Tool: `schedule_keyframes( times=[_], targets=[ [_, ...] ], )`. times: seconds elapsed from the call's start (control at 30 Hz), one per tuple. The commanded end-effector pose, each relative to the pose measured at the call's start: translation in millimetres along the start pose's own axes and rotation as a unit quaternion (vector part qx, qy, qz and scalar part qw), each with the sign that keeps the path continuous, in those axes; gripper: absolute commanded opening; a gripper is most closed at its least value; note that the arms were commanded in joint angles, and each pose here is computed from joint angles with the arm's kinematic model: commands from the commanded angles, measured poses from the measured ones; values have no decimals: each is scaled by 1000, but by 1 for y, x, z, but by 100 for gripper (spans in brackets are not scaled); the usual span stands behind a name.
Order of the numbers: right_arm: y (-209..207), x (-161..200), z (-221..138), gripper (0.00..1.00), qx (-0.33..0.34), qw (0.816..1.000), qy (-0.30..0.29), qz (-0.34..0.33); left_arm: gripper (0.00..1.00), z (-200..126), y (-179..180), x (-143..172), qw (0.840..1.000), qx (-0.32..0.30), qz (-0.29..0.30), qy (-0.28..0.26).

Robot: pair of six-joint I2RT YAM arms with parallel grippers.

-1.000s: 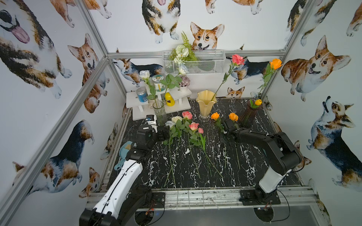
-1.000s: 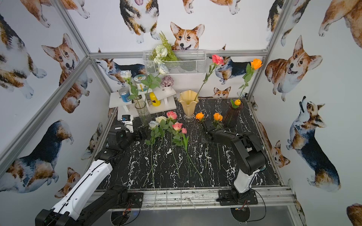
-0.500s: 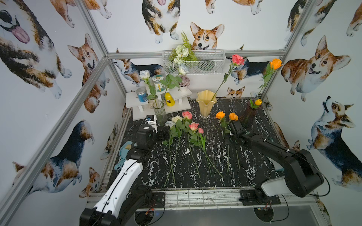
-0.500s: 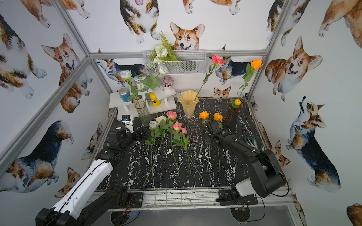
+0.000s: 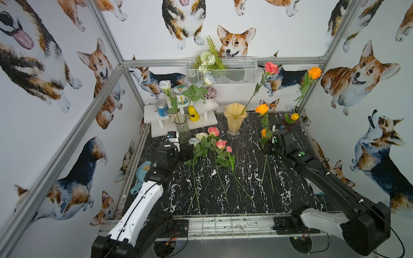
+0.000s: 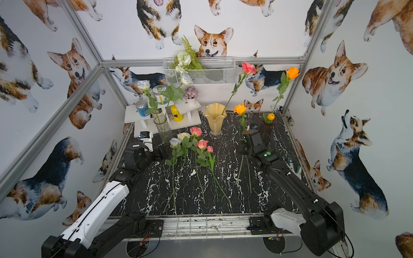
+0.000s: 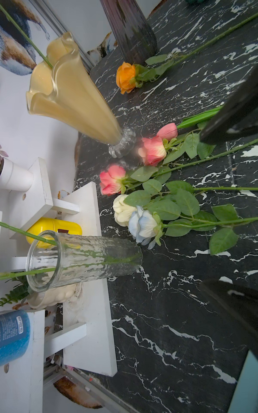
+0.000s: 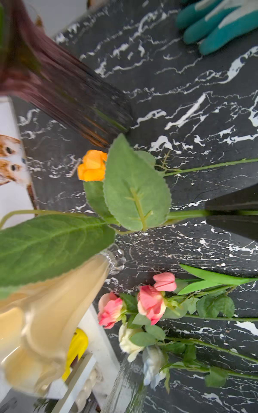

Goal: Arrange the flowers in different vases according to their variety
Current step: Insert the flower into the vase.

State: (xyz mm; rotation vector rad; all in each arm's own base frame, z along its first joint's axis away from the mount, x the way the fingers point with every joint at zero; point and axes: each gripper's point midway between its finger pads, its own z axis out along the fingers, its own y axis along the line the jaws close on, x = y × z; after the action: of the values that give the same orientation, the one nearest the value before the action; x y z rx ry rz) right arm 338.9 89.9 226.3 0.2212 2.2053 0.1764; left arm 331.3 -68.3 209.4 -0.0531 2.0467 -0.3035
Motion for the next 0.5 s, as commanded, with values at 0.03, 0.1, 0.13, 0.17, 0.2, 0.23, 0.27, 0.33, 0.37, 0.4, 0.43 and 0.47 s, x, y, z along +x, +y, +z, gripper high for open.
schedule_keyframes(
  times=[0.03,0.1,0.13,0.17,0.2,0.23,0.27,0.33,0.37,0.4,0.43,0.47],
  targets=[
    [-10,-40,-17,0,42,997,-61,-22,100,1,0,0,1000,-1,-2,1],
    [-13,-58,-24,0,55,994,-86,-28,100,1,0,0,1000,-1,-2,1],
    [-15,-67,-28,0,60,993,-98,-29,100,1,0,0,1000,-2,-3,2],
    [-18,-76,-32,0,68,991,-111,-31,100,0,0,0,1000,-1,-3,1],
    [-21,-86,-36,0,75,989,-125,-31,100,0,0,0,1000,-1,-3,1],
    [-25,-94,-38,0,80,987,-136,-28,100,0,0,0,1000,-1,-3,1],
    [-29,-102,-41,0,85,985,-147,-25,100,0,1,0,1000,-2,-3,1],
    [-36,-118,-47,0,94,980,-171,-20,100,0,1,1,1000,-3,-3,1],
    [-39,-127,-52,0,100,978,-184,-18,100,0,0,0,1000,-2,-3,0],
    [-43,-139,-69,0,101,972,-211,-13,100,1,1,0,1000,-2,-3,1],
    [-46,-146,-74,0,106,969,-223,-11,100,1,1,1,1000,-2,-3,1],
    [-48,-154,-81,0,111,965,-238,-12,100,1,1,0,1000,-2,-3,1]
  ],
)
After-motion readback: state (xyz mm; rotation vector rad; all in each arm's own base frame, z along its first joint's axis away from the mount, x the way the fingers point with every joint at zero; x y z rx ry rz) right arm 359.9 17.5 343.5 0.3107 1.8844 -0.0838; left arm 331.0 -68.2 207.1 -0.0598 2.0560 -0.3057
